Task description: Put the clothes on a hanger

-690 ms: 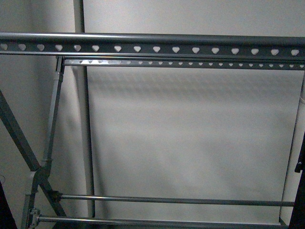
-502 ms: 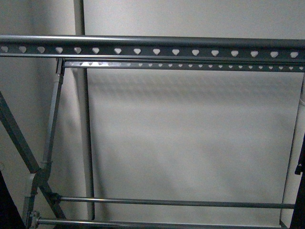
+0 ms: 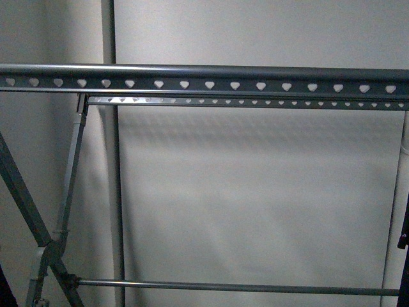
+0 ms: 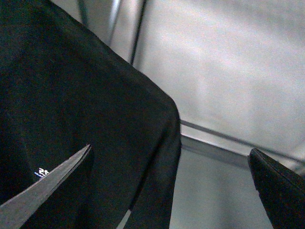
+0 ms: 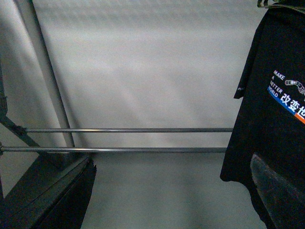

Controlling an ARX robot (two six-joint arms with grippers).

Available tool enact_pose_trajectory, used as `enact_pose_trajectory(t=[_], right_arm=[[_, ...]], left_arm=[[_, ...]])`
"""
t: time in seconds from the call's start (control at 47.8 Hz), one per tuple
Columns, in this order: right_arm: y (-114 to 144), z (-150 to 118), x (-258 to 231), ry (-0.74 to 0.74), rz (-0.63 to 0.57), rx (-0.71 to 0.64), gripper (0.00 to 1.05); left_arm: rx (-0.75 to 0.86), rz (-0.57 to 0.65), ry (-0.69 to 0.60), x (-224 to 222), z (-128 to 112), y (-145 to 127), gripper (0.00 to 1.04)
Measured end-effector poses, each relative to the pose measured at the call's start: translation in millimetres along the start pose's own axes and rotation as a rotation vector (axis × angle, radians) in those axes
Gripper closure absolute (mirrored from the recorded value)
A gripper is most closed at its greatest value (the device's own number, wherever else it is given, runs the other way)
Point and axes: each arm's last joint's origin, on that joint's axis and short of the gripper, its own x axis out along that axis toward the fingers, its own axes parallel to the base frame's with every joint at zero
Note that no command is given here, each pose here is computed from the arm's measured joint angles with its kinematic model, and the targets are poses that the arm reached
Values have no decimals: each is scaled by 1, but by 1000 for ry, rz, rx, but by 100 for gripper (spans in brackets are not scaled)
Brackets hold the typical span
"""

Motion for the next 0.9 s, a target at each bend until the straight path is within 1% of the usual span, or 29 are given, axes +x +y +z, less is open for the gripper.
enact_pose_trajectory(t=[0.146,0.251,0.439,0.523,0.565,0.607,0.69,0.711,0.9], right_arm=[[0,0,0,0,0,0,7],[0,0,0,0,0,0,7],[0,0,0,0,0,0,7],[0,0,0,0,0,0,7],[0,0,0,0,0,0,7],[0,0,0,0,0,0,7],[0,0,0,0,0,0,7],[0,0,0,0,0,0,7],[0,0,0,0,0,0,7]], left_arm=[[-204,148,16,39,25,3,7],[-319,249,17,69,37,6,7],[-405,357,10,111,46,11,7],[-422,401,13,123,48,14,7],[-438,425,19,130,48,15,14],[-447,450,20,137,49,17,25],[-457,460,30,142,48,18,39],[-458,458,31,142,48,17,41],[-466,404,68,136,45,16,71]])
